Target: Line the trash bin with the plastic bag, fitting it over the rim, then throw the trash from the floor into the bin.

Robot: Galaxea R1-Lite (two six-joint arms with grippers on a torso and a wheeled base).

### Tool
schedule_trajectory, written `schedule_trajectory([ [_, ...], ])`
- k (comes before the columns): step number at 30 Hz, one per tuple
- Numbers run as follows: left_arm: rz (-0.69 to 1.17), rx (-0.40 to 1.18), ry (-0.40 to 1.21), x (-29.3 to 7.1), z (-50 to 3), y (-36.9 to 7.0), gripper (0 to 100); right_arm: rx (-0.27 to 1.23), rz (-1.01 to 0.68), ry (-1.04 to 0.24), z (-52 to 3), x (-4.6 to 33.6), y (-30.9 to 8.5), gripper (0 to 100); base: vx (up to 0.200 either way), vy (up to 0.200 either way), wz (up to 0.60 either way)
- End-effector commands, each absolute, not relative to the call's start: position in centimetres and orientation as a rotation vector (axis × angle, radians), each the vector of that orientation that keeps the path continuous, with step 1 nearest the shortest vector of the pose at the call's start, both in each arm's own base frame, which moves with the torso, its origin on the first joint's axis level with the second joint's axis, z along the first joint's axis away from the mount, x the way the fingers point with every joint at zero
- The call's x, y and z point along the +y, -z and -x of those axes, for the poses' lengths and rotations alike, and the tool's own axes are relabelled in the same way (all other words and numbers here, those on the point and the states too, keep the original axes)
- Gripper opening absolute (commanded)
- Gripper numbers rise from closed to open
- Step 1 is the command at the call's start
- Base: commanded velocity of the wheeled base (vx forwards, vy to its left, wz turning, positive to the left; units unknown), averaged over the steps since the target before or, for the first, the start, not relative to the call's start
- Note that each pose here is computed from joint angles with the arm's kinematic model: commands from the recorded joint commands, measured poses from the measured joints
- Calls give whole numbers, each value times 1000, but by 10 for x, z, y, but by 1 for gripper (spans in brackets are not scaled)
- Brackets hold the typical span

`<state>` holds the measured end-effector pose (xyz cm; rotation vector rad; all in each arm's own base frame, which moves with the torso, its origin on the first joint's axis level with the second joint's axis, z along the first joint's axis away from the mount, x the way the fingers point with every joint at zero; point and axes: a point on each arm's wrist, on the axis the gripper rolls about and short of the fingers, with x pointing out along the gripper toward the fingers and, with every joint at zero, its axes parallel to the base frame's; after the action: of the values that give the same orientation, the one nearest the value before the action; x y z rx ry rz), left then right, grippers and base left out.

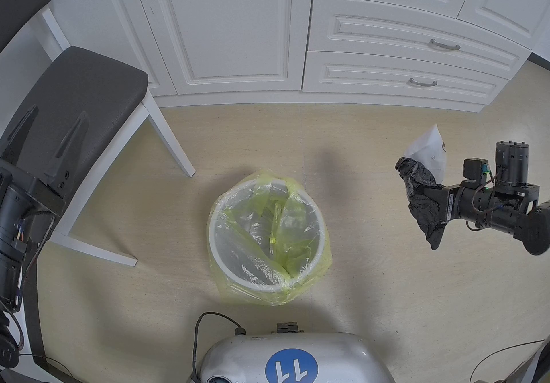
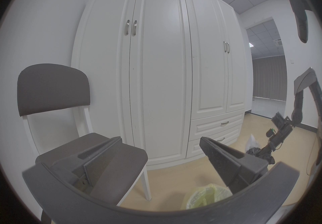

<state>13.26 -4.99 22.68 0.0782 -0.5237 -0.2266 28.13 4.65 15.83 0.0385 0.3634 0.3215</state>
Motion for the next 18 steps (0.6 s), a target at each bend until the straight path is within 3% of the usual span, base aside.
schedule_trajectory([
  [1, -86, -499, 230, -51, -135, -222, 100, 253, 13, -405, -238, 58, -185, 0, 0, 0, 0],
  [13, -130, -302, 247, -61, -162, -186, 100, 250, 7, -373, -190, 44, -168, 0, 0, 0, 0],
  [18, -131, -291, 247, -61, -163, -184, 100, 255, 168, -299, -175, 40, -145, 0, 0, 0, 0],
])
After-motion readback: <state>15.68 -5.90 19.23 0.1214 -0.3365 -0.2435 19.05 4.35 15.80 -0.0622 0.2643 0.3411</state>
